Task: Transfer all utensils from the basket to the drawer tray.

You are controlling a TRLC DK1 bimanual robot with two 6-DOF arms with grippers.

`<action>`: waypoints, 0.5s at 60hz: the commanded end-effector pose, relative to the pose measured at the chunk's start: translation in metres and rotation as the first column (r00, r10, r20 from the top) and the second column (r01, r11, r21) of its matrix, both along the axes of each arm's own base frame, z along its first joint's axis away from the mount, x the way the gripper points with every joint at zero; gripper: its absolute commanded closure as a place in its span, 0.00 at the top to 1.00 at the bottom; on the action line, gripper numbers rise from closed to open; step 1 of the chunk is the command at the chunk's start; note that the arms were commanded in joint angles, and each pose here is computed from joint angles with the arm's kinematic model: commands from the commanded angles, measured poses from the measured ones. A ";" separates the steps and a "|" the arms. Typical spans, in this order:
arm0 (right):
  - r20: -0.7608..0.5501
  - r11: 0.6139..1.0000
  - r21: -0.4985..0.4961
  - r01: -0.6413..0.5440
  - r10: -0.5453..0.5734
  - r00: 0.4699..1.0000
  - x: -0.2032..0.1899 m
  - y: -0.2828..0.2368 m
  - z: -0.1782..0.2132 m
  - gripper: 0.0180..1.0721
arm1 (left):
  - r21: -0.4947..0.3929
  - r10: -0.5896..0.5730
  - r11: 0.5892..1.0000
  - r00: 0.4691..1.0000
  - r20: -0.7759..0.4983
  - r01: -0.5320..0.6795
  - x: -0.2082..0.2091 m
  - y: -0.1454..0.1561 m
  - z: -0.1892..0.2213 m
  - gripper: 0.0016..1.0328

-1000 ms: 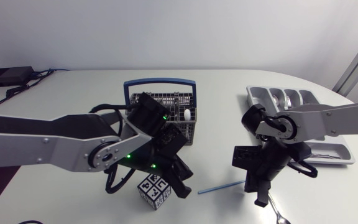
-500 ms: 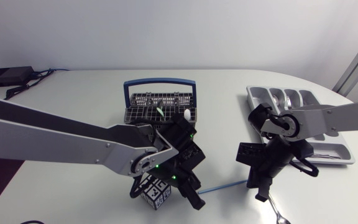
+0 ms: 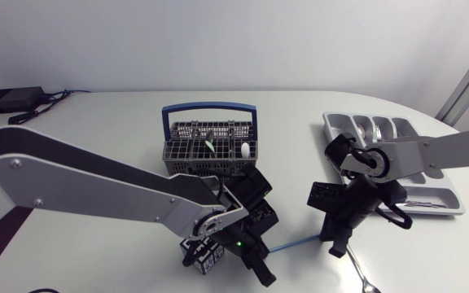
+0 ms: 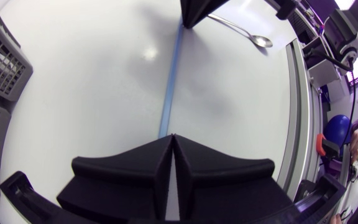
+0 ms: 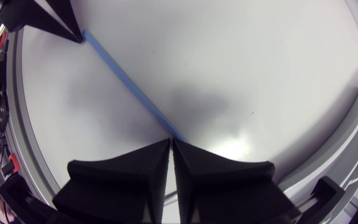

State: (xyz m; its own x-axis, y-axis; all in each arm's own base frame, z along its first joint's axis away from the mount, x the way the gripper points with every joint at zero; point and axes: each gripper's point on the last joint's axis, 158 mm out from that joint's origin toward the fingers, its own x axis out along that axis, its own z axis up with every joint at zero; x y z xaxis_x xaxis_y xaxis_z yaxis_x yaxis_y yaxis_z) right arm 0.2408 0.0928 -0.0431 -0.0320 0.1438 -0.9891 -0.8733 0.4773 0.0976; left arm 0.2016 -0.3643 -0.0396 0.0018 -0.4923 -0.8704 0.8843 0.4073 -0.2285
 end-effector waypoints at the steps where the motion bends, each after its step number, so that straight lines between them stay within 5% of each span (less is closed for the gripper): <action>1: -0.003 0.999 0.001 0.033 -0.033 0.999 0.008 0.004 -0.007 0.12 | 0.009 -0.036 0.999 0.999 0.004 0.036 -0.006 -0.006 -0.005 0.05; 30: 0.076 0.997 0.057 0.045 -0.049 0.996 0.048 0.056 -0.010 0.12 | -0.025 -0.099 0.995 0.995 -0.026 0.098 -0.038 -0.031 0.005 0.06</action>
State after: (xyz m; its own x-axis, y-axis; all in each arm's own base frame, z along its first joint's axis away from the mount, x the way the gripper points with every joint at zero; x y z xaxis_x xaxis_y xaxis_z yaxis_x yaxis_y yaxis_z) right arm 0.2894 0.1415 -0.0430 0.0727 0.1935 -0.9784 -0.8701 0.4917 0.0326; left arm 0.1663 -0.3897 -0.0331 -0.0508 -0.5095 -0.8589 0.9194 0.3121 -0.2396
